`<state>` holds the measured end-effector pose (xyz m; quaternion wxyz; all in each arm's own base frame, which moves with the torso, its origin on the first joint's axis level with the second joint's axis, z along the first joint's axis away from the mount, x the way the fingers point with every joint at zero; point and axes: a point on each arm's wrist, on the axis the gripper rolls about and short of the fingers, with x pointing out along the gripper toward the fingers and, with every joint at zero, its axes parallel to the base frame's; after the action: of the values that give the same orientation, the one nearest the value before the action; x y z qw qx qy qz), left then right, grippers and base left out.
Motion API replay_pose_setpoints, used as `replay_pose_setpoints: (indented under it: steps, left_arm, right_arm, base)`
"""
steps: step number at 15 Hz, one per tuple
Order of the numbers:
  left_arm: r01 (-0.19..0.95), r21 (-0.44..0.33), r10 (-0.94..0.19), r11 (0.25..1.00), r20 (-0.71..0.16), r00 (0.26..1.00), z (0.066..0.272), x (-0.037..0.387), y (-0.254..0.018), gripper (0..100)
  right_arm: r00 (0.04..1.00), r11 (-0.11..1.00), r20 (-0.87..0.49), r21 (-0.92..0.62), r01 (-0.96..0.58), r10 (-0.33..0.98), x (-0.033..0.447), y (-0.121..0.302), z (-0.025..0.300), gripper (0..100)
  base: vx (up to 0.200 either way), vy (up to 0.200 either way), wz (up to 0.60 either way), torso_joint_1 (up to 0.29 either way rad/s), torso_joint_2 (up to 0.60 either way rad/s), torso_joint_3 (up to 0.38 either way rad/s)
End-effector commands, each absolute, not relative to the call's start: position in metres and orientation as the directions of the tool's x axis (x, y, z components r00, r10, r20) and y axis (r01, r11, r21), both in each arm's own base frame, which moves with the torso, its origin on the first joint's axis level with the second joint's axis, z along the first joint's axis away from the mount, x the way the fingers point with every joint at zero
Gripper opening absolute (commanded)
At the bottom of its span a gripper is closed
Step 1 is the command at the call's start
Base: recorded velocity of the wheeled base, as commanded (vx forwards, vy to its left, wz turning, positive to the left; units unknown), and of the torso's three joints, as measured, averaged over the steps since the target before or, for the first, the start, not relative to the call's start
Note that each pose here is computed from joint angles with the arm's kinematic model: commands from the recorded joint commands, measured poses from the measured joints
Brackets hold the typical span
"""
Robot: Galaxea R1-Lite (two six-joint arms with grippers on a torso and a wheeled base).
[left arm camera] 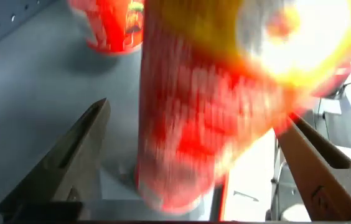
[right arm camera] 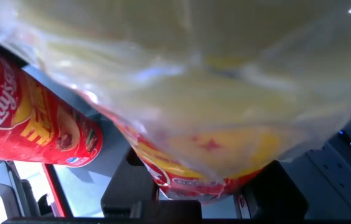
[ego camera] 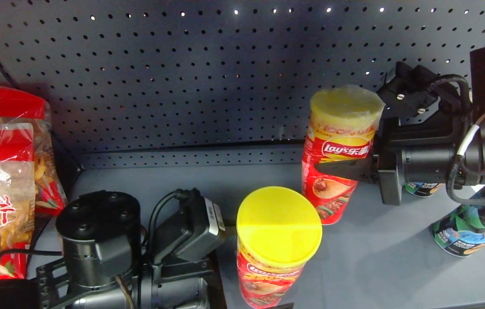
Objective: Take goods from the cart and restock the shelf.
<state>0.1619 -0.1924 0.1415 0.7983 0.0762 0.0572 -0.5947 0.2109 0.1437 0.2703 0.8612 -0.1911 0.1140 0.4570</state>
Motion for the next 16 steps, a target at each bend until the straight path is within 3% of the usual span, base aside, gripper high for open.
replay_pose_setpoints:
  steps: [1,6,13,16]
  left_arm:
    - [0.953,0.058,-0.937,0.298,-0.174,0.304,0.144,0.155,-0.179,100]
    - [0.934,0.047,-0.913,0.353,-0.2,0.355,0.138,0.143,-0.148,100]
    - [0.904,0.073,-0.892,0.42,-0.147,0.427,0.149,0.129,-0.118,100]
    - [0.809,0.157,-0.813,0.567,-0.047,0.58,0.17,0.117,-0.078,100]
  right_arm:
    - [0.555,0.508,-0.371,-0.225,-0.832,0.745,0.211,0.144,0.27,0]
    - [0.544,0.496,-0.374,-0.224,-0.839,0.751,0.211,0.149,0.269,0]
    - [0.538,0.49,-0.376,-0.223,-0.843,0.754,0.215,0.153,0.269,0]
    - [0.538,0.49,-0.376,-0.223,-0.843,0.754,0.218,0.155,0.269,0]
  base:
    - [0.0,0.0,0.0,0.0,0.0,0.0]
    - [0.0,0.0,0.0,0.0,0.0,0.0]
    - [0.0,0.0,0.0,0.0,0.0,0.0]
    - [0.0,0.0,0.0,0.0,0.0,0.0]
